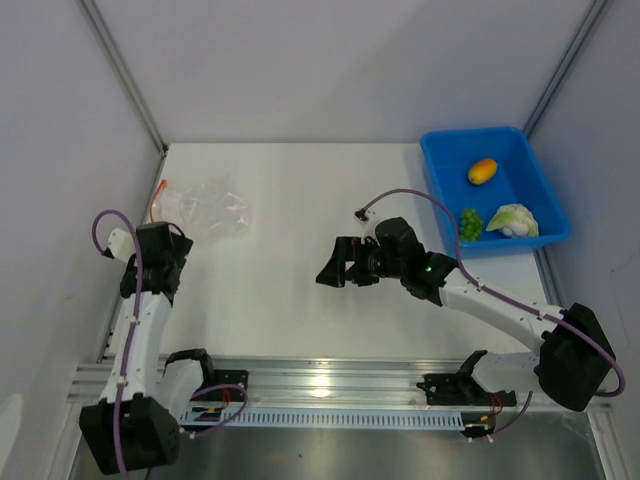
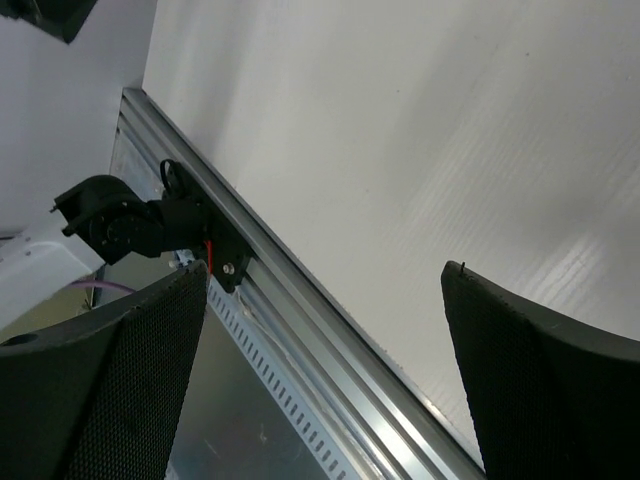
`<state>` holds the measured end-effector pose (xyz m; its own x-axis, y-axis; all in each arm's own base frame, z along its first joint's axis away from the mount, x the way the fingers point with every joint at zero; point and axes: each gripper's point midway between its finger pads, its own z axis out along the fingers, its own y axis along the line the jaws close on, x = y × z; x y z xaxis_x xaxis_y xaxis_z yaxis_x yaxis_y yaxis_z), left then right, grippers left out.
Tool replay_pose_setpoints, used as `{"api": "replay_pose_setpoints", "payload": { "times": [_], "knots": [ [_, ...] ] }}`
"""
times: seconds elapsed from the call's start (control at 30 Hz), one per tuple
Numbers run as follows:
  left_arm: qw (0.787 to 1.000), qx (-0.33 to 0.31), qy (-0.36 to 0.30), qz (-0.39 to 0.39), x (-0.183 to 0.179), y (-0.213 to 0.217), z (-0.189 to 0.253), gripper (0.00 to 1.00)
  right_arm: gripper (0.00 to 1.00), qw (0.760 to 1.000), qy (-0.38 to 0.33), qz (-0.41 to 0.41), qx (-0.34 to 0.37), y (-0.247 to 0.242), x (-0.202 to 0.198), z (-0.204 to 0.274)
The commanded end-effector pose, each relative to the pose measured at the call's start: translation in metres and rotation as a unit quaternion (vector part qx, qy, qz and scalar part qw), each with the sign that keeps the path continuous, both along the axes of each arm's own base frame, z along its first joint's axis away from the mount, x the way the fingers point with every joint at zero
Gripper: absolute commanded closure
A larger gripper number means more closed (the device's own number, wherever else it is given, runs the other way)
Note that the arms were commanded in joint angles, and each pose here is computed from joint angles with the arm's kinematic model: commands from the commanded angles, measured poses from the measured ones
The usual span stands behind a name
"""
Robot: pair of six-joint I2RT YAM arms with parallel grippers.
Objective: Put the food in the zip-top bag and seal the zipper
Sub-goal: Pick up the zipper food storage bag at the center of the board.
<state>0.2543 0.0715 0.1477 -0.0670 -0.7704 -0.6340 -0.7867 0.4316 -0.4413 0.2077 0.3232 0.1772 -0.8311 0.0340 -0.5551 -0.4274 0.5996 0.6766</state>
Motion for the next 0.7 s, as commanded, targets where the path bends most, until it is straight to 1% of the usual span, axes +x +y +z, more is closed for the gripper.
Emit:
{"api": "replay_pose_setpoints", "payload": {
  "times": [0.0, 0.03, 0.1, 0.13, 0.17, 0.2, 0.23, 0.27, 0.4, 0.43, 0.47, 0.5, 0.57, 0.6, 0.67],
  "knots": [
    [0.997, 0.020, -0.072, 0.007, 0.040, 0.019, 0.029, 0.09, 0.01, 0.999, -0.026, 0.028, 0.007, -0.004, -0.010, 0.005],
    [0.995, 0.055, -0.087, 0.010, 0.053, 0.031, 0.033, 0.09, 0.01, 0.999, -0.030, 0.031, 0.011, -0.007, -0.013, 0.008],
    [0.992, 0.092, -0.089, 0.012, 0.060, 0.050, 0.034, 0.09, 0.01, 0.999, -0.026, 0.040, 0.016, -0.009, -0.021, 0.006],
    [0.988, 0.102, -0.117, 0.016, 0.069, 0.059, 0.043, 0.09, 0.00, 0.998, -0.027, 0.044, 0.027, -0.010, -0.025, 0.012],
    [0.988, 0.085, -0.126, -0.014, 0.079, 0.055, 0.039, 0.09, 0.01, 0.998, -0.024, 0.049, 0.031, -0.011, -0.029, 0.012],
    [0.987, 0.083, -0.139, -0.016, 0.081, 0.068, 0.041, 0.09, 0.00, 0.997, -0.020, 0.057, 0.038, -0.011, -0.034, 0.012],
    [0.979, 0.091, -0.181, -0.030, 0.094, 0.072, 0.057, 0.09, 0.01, 0.997, -0.021, 0.059, 0.048, -0.013, -0.037, 0.017],
    [0.979, 0.076, -0.182, -0.056, 0.104, 0.070, 0.050, 0.09, 0.01, 0.996, -0.021, 0.062, 0.053, -0.013, -0.040, 0.019],
    [0.983, 0.077, -0.154, -0.063, 0.118, 0.105, 0.034, 0.05, 0.01, 0.995, -0.023, 0.072, 0.064, -0.018, -0.050, 0.023],
    [0.982, 0.071, -0.159, -0.075, 0.122, 0.107, 0.032, 0.04, 0.01, 0.995, -0.024, 0.075, 0.065, -0.020, -0.052, 0.024],
    [0.978, 0.073, -0.177, -0.085, 0.129, 0.110, 0.036, 0.03, 0.01, 0.995, -0.029, 0.077, 0.062, -0.023, -0.054, 0.025],
    [0.976, 0.048, -0.182, -0.106, 0.135, 0.109, 0.023, 0.02, 0.01, 0.995, -0.032, 0.076, 0.062, -0.025, -0.053, 0.026],
    [0.969, 0.045, -0.201, -0.133, 0.146, 0.108, 0.022, 0.01, 0.01, 0.995, -0.037, 0.078, 0.057, -0.030, -0.054, 0.026],
    [0.966, 0.036, -0.201, -0.155, 0.154, 0.104, 0.016, 0.01, 0.00, 0.995, -0.038, 0.078, 0.056, -0.032, -0.053, 0.026],
    [0.968, 0.028, -0.196, -0.156, 0.157, 0.105, 0.009, 0.01, 0.01, 0.995, -0.037, 0.073, 0.053, -0.039, -0.049, 0.027]
  ]
}}
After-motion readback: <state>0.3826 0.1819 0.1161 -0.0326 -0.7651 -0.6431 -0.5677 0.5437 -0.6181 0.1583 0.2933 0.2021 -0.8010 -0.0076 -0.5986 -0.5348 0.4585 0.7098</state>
